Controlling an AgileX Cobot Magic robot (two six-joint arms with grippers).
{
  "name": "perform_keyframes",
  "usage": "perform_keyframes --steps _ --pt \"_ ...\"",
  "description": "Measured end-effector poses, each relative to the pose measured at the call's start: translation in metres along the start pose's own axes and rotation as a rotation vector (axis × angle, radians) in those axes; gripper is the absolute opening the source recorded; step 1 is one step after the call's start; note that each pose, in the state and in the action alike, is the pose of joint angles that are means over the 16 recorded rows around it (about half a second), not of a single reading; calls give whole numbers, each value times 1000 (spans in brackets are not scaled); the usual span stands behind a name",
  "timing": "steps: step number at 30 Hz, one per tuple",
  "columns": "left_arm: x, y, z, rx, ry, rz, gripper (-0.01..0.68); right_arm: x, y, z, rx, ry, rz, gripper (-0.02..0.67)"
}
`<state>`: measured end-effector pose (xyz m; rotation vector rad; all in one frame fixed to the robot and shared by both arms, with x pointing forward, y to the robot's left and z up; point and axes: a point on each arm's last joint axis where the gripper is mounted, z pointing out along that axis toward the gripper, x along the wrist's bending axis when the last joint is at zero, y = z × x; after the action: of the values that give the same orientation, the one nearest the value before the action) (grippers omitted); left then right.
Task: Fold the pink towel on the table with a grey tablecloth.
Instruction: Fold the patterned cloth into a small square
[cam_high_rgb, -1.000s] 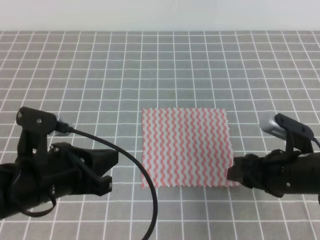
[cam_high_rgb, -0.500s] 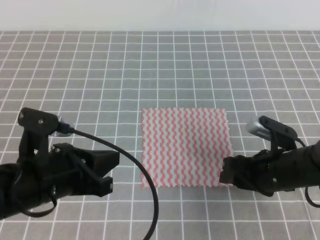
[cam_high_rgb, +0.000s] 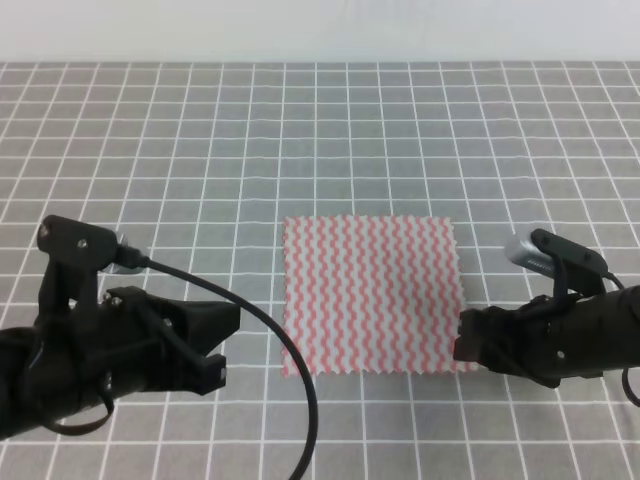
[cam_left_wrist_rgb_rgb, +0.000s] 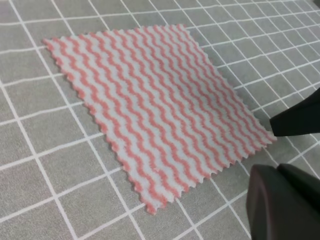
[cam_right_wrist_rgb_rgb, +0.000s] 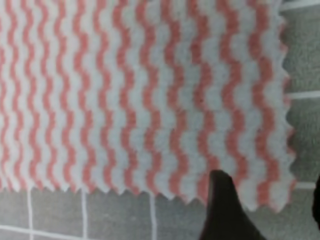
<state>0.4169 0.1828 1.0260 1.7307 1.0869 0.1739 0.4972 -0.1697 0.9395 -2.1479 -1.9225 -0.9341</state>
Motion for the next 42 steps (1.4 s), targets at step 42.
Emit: perform_keyframes --steps 42 --pt "-1 -1 1 11 -16 3 -2 2 12 18 62 10 -1 93"
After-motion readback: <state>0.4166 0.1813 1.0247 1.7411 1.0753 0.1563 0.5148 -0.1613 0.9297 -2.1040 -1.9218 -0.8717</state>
